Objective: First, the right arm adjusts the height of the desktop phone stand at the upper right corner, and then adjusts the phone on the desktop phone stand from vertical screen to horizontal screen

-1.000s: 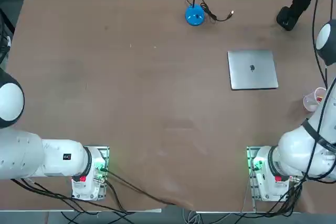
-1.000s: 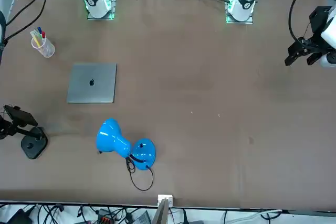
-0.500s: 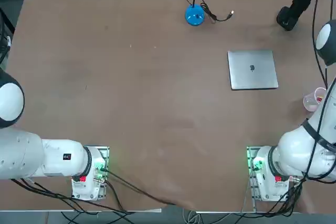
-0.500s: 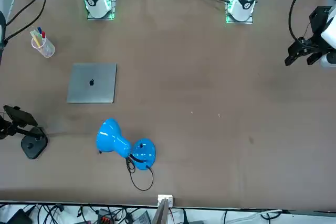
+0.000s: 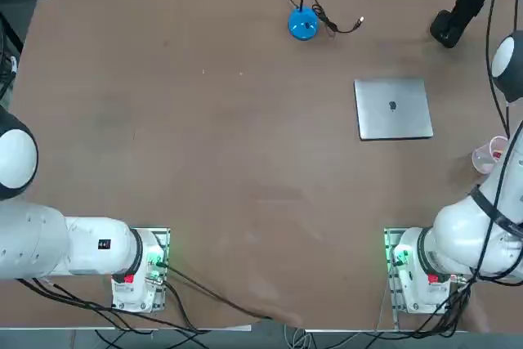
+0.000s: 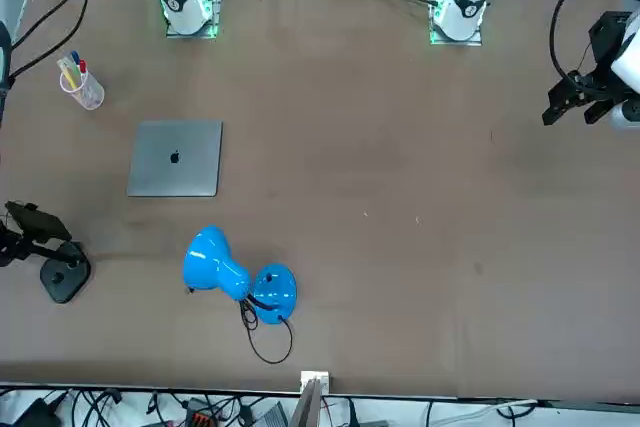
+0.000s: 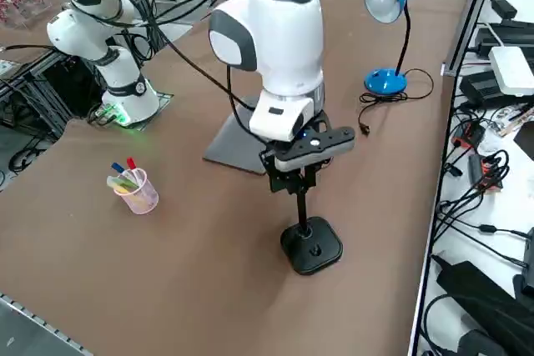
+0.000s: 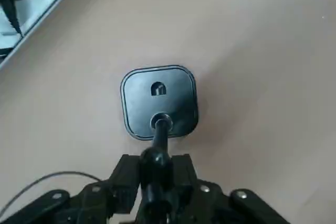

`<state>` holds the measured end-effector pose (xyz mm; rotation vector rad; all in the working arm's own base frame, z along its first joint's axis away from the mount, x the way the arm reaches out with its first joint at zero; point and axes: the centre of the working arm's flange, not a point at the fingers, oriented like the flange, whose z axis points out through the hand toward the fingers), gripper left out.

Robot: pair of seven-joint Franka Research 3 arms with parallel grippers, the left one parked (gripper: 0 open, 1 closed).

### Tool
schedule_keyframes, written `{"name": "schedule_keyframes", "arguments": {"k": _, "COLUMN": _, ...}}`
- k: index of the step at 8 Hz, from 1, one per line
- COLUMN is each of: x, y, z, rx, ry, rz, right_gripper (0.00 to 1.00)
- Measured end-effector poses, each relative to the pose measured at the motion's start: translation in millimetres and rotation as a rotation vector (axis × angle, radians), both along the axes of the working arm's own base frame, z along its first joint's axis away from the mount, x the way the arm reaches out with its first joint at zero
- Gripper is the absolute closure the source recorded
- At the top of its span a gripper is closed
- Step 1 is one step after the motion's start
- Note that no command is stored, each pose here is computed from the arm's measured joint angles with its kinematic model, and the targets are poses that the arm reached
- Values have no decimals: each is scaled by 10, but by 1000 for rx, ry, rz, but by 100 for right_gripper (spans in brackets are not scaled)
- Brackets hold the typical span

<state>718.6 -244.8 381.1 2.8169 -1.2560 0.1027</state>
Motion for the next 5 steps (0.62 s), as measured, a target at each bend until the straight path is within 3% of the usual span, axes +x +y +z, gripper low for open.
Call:
{"name": "schedule_keyframes", "arguments": {"k": 1, "x": 3, "y": -25, "z": -71, "rx": -1, "ry": 3, "rz": -3, "right_gripper": 58}}
{"name": "schedule_keyframes", "arguments": {"k": 4, "x": 27, "y": -59, "z": -368, "rx": 0, "ry": 18, "rz": -4, "right_gripper": 5}}
{"name": "schedule_keyframes", "arguments": {"k": 5, "x": 36, "y": -60, "z": -329, "rx": -2, "ry": 11, "rz": -4, "right_gripper": 0}}
